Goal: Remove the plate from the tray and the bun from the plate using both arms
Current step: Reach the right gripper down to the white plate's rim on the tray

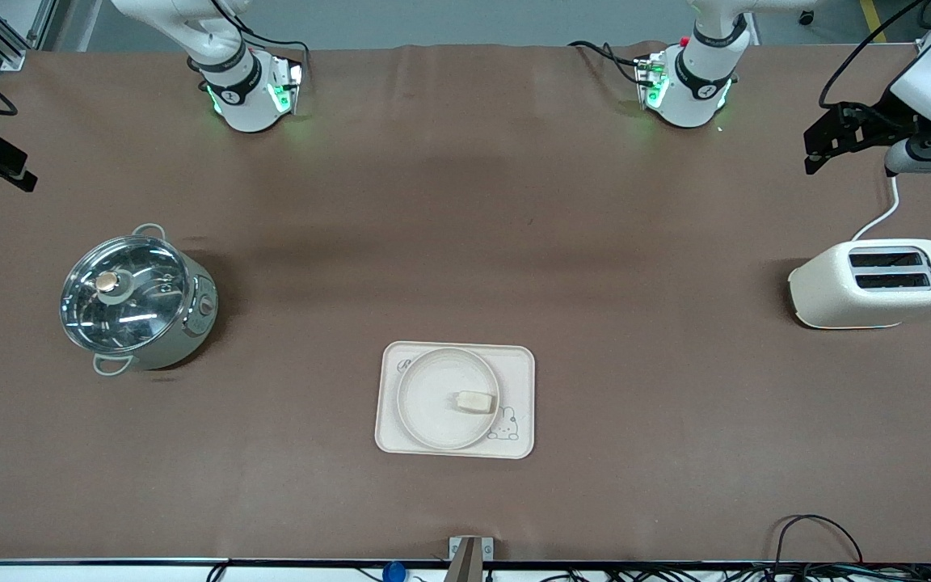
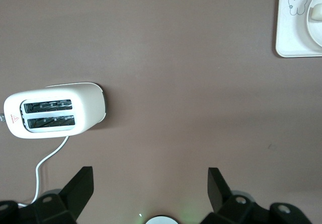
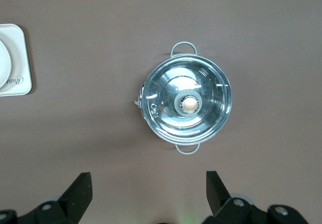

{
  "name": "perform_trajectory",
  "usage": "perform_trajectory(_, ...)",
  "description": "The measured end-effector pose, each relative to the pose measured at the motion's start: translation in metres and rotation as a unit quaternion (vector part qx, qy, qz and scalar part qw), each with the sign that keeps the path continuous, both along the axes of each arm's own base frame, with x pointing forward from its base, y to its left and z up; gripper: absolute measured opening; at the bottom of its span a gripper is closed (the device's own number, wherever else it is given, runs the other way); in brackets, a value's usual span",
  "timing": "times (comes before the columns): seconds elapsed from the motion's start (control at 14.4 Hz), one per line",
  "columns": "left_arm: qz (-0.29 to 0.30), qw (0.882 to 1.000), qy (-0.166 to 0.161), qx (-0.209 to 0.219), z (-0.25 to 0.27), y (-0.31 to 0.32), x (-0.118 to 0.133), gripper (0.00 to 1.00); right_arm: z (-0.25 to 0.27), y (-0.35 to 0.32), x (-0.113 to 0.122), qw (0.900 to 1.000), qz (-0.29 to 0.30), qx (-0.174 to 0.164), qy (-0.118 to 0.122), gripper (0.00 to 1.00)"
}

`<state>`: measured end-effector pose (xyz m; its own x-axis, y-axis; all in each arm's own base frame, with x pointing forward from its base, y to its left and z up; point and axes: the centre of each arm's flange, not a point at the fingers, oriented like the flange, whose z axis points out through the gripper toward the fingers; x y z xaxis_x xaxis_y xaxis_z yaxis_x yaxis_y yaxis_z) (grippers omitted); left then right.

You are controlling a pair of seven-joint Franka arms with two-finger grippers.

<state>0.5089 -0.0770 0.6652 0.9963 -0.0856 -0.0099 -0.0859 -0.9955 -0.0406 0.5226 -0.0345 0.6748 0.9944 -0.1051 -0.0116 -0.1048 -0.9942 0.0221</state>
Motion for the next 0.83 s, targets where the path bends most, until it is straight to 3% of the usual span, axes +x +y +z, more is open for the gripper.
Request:
perform_trajectory(0.35,0.000,1.000,0.000,0.000,-0.001,0.000,0.001,1.00,0.000,0.001,0.001,1.000,0.001,0.001,-0.004,1.00)
perform_trajectory(0.49,0.000,1.000,-0.001,-0.001,0.000,0.000,0.005,1.00,-0.008,0.014,0.010,1.000,0.011,0.023,-0.013,1.00)
perform_trajectory(0.83,0.000,1.000,0.006,-0.001,-0.008,-0.001,0.012,1.00,-0.119,0.113,0.085,0.997,0.020,0.079,-0.006,1.00)
